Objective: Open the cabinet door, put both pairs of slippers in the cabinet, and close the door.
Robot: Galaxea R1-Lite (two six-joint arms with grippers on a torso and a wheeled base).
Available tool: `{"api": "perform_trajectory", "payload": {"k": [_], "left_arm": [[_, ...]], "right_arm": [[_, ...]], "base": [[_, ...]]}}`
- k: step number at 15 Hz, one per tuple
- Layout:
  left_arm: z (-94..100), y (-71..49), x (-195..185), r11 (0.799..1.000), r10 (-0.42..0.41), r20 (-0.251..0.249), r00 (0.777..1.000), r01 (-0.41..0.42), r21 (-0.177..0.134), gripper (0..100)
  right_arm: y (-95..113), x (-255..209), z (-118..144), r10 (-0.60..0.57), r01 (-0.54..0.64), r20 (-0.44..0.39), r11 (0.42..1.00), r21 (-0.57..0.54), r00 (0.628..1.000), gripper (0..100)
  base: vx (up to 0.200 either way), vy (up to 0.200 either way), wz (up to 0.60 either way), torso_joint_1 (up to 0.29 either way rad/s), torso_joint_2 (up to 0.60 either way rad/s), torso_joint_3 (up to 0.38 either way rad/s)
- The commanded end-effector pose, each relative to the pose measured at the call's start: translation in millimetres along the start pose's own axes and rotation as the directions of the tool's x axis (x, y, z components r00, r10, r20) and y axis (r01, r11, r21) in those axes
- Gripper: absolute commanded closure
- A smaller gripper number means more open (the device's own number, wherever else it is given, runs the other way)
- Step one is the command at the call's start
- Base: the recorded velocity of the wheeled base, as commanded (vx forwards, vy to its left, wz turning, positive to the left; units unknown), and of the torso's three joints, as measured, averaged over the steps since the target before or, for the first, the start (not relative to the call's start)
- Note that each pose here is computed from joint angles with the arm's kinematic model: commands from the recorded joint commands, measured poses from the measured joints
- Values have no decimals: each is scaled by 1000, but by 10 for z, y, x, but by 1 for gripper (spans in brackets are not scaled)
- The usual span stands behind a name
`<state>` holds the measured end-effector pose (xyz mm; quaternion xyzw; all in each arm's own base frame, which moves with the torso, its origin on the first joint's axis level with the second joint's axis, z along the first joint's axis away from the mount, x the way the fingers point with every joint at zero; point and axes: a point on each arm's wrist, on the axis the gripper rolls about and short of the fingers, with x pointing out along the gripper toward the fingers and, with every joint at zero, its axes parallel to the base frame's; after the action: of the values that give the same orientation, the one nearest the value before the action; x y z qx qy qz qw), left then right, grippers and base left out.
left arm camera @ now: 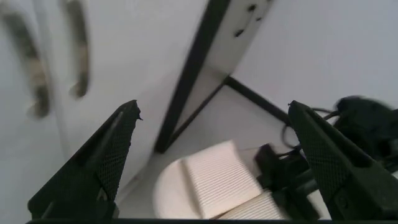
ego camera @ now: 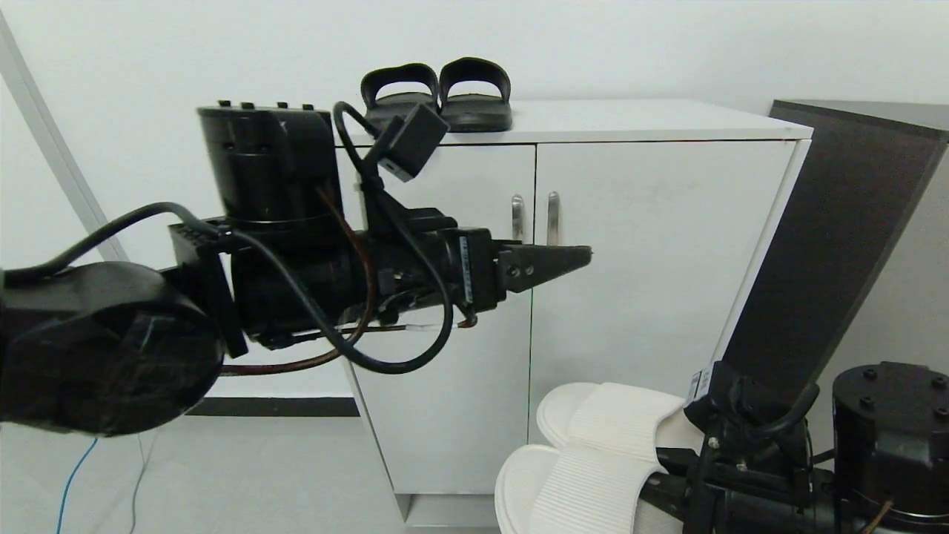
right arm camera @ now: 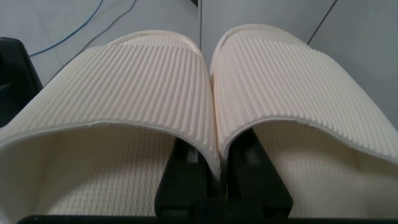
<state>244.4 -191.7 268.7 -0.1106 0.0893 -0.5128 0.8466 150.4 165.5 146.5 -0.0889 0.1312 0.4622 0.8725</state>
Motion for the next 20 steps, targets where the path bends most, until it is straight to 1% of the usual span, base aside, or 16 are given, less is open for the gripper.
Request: {"api": "perform_trajectory", "payload": {"k": [1,2,3,4,6,7,9,10,12,15,20], "left_arm": [[14,124,277,998,-58,-8,998,57,-39,0],[33,138,312,996,-77,-8,997,76,-50,0],[44,183,410,993,-91,-6,996,91,-76,0],[40,222,483,992,-87,-4,996,87,-90,0],[60,295,610,992,-65,13,998,66,-104,0],[95,321,649,993,-30,35,999,34,-114,0],[110,369,685,993,23,55,998,-17,-121,0],[109,371,685,992,33,56,998,-26,-122,0],[121,419,666,989,93,72,993,-84,-126,0],[106,469,670,984,136,78,988,-125,-130,0],[72,512,742,983,140,74,987,-130,-129,0]], "right_arm": [[2,-4,0,1,-1,1,1000,-1,1000,100],[1,-1,-1,1,-1,1,1000,-1,1000,100],[1,2,-5,1,-1,-2,1000,1,1000,100],[1,6,-7,1,-1,-4,1000,0,1000,100],[1,8,-14,1,-1,-7,1000,1,1000,100],[1,4,-12,0,0,-5,1000,0,1000,100],[1,4,-12,1,-1,-5,1000,0,1000,100],[1,4,-12,1,-1,-5,1000,0,1000,100],[1,1,-9,0,0,-4,1000,0,1000,100],[2,-3,-11,0,0,-4,1000,0,1000,100],[4,-6,-24,0,0,-8,1000,1,1000,100]], "base": [[0,0,0,0,0,0],[0,0,0,0,0,0],[0,0,0,0,0,0],[0,0,0,0,0,0],[0,0,0,0,0,0],[0,0,0,0,0,0],[0,0,0,0,0,0],[0,0,0,0,0,0],[0,0,0,0,0,0],[0,0,0,0,0,0],[0,0,0,0,0,0]]}}
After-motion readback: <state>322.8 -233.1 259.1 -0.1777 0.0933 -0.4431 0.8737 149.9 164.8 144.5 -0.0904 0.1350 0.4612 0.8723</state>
